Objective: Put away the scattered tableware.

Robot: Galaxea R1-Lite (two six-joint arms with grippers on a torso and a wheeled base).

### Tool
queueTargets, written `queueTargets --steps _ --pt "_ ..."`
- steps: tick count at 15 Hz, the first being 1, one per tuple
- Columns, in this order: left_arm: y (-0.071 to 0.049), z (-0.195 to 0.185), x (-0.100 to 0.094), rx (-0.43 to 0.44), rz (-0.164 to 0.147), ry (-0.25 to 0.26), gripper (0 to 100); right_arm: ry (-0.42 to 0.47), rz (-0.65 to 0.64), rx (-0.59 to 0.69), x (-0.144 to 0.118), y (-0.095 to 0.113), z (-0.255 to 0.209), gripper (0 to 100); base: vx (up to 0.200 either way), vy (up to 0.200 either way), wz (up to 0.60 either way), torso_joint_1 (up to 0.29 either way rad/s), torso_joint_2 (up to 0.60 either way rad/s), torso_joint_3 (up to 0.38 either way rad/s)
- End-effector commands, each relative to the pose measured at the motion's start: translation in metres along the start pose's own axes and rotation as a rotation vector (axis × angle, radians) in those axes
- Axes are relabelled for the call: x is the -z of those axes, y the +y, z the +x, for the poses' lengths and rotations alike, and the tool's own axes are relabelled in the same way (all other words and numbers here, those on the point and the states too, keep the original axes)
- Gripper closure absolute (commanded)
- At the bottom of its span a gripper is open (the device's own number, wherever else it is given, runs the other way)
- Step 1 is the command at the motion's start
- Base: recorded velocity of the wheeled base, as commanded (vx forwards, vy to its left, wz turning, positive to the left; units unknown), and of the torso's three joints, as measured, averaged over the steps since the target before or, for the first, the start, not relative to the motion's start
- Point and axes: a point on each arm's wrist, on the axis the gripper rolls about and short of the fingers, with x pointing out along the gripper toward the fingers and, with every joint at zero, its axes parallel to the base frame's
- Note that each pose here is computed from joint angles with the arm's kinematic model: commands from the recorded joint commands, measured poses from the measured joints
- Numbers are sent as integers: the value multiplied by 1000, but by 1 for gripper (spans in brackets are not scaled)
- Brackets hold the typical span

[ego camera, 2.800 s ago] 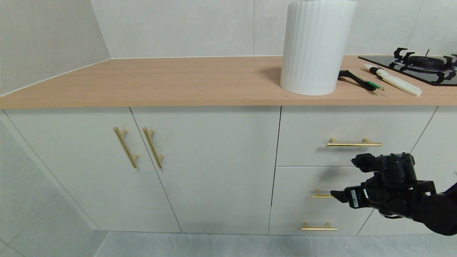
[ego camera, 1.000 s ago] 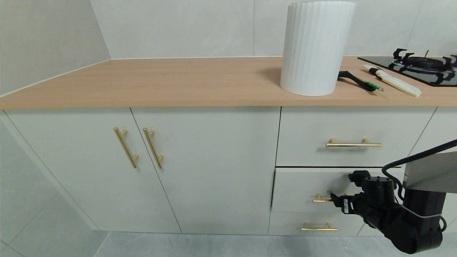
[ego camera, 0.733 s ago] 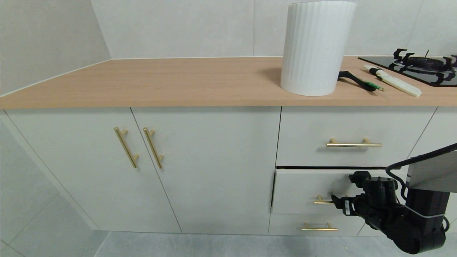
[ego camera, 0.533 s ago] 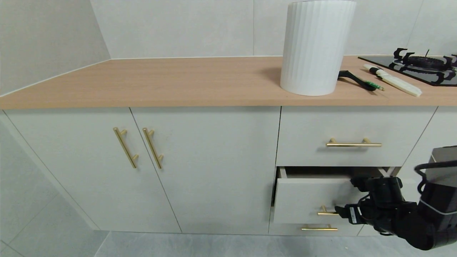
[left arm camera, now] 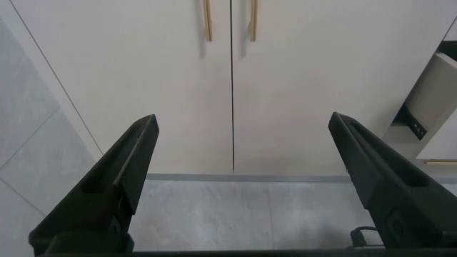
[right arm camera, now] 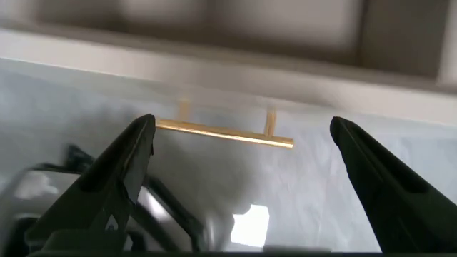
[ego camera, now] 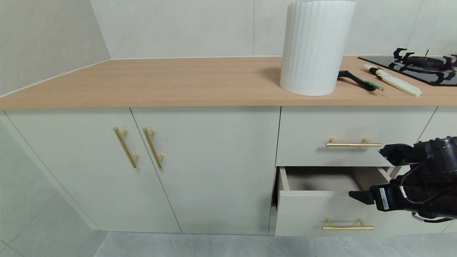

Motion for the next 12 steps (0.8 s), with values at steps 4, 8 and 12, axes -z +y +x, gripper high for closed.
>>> queueTargets --steps 4,8,12 --pt "0 0 0 0 -1 2 0 -61 29 9 -2 4 22 0 0 0 0 0 0 0" --pt "0 0 0 0 -1 2 0 -93 47 77 8 6 56 0 0 0 0 0 0 0" --pt "0 0 0 0 -1 2 0 -80 49 98 14 6 72 0 0 0 0 0 0 0"
